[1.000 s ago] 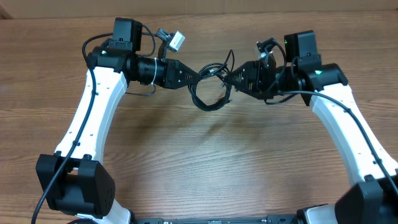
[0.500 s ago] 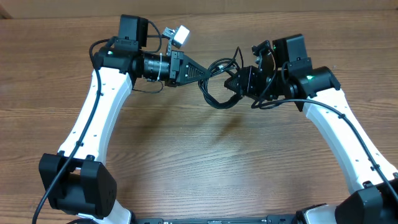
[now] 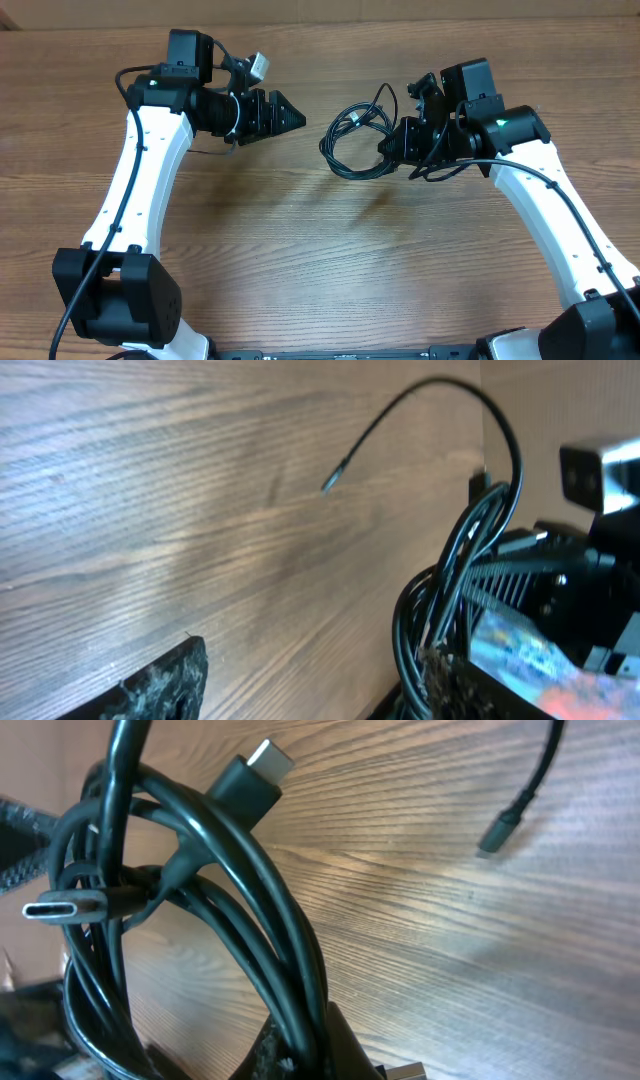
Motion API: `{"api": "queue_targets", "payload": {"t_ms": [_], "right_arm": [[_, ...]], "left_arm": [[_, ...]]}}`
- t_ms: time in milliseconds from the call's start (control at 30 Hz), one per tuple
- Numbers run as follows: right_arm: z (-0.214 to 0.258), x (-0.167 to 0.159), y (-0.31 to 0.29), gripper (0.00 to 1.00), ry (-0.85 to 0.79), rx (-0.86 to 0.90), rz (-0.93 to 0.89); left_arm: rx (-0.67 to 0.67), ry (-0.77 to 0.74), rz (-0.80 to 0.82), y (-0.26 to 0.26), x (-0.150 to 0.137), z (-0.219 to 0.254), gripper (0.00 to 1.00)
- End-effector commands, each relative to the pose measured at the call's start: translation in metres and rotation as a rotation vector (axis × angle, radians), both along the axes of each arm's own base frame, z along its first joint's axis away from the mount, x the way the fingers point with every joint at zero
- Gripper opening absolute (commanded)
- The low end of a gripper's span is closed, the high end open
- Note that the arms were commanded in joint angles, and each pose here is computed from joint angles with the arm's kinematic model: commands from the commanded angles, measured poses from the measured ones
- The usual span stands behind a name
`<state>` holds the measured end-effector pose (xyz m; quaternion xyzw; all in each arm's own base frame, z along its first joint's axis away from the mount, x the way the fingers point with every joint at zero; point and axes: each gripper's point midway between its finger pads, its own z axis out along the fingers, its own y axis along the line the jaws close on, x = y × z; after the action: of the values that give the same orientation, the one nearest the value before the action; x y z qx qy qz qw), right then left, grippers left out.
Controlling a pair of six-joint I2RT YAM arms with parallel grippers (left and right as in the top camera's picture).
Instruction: Untangle cables
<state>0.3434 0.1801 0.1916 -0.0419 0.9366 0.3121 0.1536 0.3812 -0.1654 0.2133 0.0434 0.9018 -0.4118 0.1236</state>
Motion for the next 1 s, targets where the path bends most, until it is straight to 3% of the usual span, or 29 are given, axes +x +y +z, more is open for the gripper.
{"api": "queue_targets", "payload": {"t_ms": [0,100,367,533,800,967], "right_arm": [[0.054,0.006,0.012,0.04,-0.271,0.014,0.226],[0.078,0.001,0.013,0.04,-0.401,-0.026,0.367],[0.079,-0.018,0.018,0.04,-0.432,-0.001,0.504],[0.087,-0.025,0.027,0.04,-0.431,0.079,0.531],[0.089,-0.023,0.028,0.04,-0.446,0.079,0.529],[0.089,-0.022,0.028,0.04,-0.446,0.079,0.528]], "left_arm": [[0.005,-0.064,-0.115,-0.013,-0.012,0.004,0.67],[0.005,-0.096,-0.152,-0.013,-0.012,0.003,0.68],[-0.414,-0.163,-0.329,-0.041,-0.022,0.038,0.7],[-0.333,-0.112,-0.356,-0.041,-0.038,0.02,0.68],[-0.562,-0.064,-0.388,-0.058,-0.054,0.056,0.62],[-0.596,0.001,-0.358,-0.054,-0.058,0.061,0.6]]}}
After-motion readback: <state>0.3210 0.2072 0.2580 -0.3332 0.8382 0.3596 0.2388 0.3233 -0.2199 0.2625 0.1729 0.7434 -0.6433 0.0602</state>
